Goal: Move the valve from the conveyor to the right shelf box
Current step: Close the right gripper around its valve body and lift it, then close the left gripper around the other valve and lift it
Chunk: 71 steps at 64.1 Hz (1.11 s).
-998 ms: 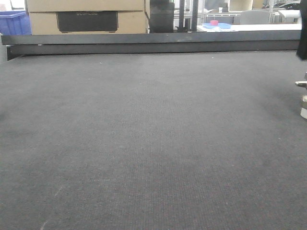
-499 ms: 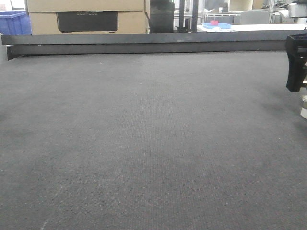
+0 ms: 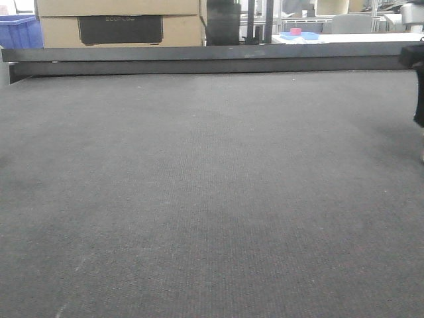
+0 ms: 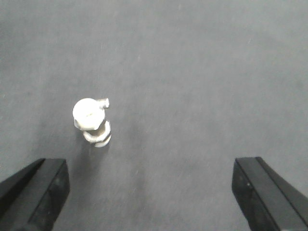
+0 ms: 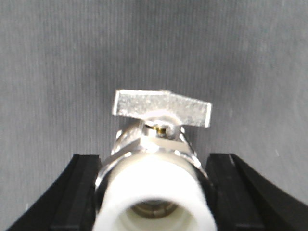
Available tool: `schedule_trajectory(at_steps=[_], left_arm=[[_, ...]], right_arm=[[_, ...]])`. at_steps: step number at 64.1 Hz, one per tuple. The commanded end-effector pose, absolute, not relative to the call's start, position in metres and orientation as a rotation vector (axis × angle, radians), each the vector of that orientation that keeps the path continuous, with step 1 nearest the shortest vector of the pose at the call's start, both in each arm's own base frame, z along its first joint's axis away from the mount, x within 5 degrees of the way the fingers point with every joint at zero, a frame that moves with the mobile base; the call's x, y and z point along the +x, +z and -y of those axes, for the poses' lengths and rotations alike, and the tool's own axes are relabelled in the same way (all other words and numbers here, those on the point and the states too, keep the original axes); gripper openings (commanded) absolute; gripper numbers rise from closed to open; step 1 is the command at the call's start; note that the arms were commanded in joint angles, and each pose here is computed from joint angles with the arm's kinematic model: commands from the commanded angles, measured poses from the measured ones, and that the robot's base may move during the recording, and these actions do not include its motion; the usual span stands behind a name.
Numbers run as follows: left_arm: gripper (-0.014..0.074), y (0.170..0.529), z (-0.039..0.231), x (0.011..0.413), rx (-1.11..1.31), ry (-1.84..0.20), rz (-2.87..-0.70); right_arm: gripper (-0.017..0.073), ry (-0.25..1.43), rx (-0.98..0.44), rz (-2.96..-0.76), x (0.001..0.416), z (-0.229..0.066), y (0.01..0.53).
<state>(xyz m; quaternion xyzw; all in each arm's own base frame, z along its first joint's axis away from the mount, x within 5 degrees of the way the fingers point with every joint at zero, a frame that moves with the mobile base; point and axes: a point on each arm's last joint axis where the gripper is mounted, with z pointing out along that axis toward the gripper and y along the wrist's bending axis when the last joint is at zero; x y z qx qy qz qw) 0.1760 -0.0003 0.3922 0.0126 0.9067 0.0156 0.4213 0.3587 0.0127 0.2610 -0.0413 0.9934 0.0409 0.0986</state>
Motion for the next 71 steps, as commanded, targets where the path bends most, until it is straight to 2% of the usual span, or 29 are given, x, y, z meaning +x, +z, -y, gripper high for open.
schedule_trajectory(at_steps=[1,13,31,56,64,71], left_arm=[[0.0570,0.400,-0.002,0.183,0.031,0.078,-2.318],[0.0570,0.409,-0.028,0.219,-0.111,0.131,-2.440],[0.0570,0.390,-0.070,0.266,-0.058,0.171,-2.600],[0.0570,0.320,-0.085,0.340,-0.038,0.086,-2.731],[0.0570,0.296,-0.081,0.359,0.031,-0.046,-2.733],[0.0570,0.279,-0.082,0.369,0.014,-0.081,-2.751]], right_arm=[[-0.0153,0.101,-0.130,-2.856,0.349,-0.011,0.289],[-0.0153,0.095,-0.145,-2.760,0.327,-0.015,0.310],[-0.0153,0.114,-0.247,-2.669,0.296,-0.039,0.322],[-0.0153,0.131,-0.306,-2.640,0.292,-0.052,0.327],[-0.0153,0.131,-0.305,-2.634,0.292,-0.052,0.327],[-0.0153,0.131,-0.305,-2.633,0.292,-0.052,0.327]])
